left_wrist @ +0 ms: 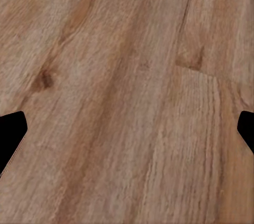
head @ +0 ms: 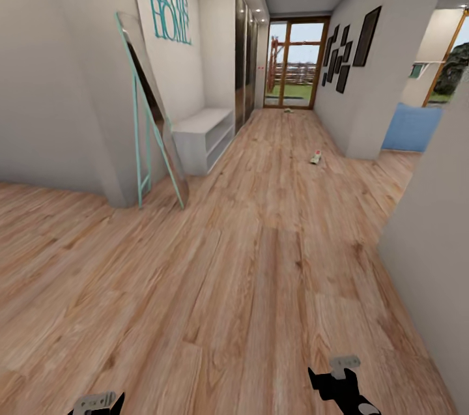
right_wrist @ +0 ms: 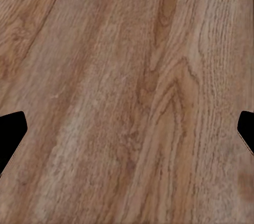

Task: Pick up the two gym shoes and the two sandals from the corridor floor and place them onto the hallstand (shoe rack) in the corridor, making sure they are on the rack and not on the floor. Arrange them so the two gym shoes are next to each other and the two sandals are next to each other.

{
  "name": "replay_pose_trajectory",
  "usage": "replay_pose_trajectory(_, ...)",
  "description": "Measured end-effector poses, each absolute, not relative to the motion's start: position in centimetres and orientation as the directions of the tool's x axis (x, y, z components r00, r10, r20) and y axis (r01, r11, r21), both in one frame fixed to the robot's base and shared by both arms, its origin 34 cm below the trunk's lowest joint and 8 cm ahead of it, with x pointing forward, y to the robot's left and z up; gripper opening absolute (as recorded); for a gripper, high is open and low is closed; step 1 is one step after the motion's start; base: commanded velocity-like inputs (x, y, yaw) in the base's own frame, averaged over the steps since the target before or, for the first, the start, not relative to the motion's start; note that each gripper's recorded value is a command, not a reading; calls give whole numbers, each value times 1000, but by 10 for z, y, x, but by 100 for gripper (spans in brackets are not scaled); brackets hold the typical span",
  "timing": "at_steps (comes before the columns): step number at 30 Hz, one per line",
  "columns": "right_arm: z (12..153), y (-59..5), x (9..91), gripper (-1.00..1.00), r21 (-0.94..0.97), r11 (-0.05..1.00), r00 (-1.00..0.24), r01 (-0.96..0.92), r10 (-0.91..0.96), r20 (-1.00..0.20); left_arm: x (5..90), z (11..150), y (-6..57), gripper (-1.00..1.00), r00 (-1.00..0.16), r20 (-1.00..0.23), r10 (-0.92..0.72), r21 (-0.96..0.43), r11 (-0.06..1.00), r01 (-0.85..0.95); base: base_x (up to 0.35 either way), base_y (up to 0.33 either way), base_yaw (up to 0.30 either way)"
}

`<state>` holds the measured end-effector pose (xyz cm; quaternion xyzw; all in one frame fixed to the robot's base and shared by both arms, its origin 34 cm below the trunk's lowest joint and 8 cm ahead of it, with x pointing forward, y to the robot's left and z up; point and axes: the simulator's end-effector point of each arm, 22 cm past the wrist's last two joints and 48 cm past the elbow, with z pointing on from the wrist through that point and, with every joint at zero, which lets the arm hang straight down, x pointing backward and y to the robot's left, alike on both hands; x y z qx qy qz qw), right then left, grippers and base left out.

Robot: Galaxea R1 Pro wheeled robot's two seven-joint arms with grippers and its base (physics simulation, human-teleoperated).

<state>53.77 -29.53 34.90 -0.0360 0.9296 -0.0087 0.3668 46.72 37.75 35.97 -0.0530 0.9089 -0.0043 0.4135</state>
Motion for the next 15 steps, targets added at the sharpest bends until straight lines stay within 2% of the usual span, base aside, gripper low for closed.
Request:
replay_pose_trajectory(5, 351, -295, 540, 100, -43, 997, -724, -60, -73, -686, 468, 361, 378, 100, -649, -754, -100, -52, 994, -93, 340, 96, -88)
replay_pose_trajectory(15, 352, -295, 540, 100, -42, 997, -723, -59, -71, -687, 469, 362, 378, 100, -648, -755, -100, -52, 994, -93, 340, 99, -18)
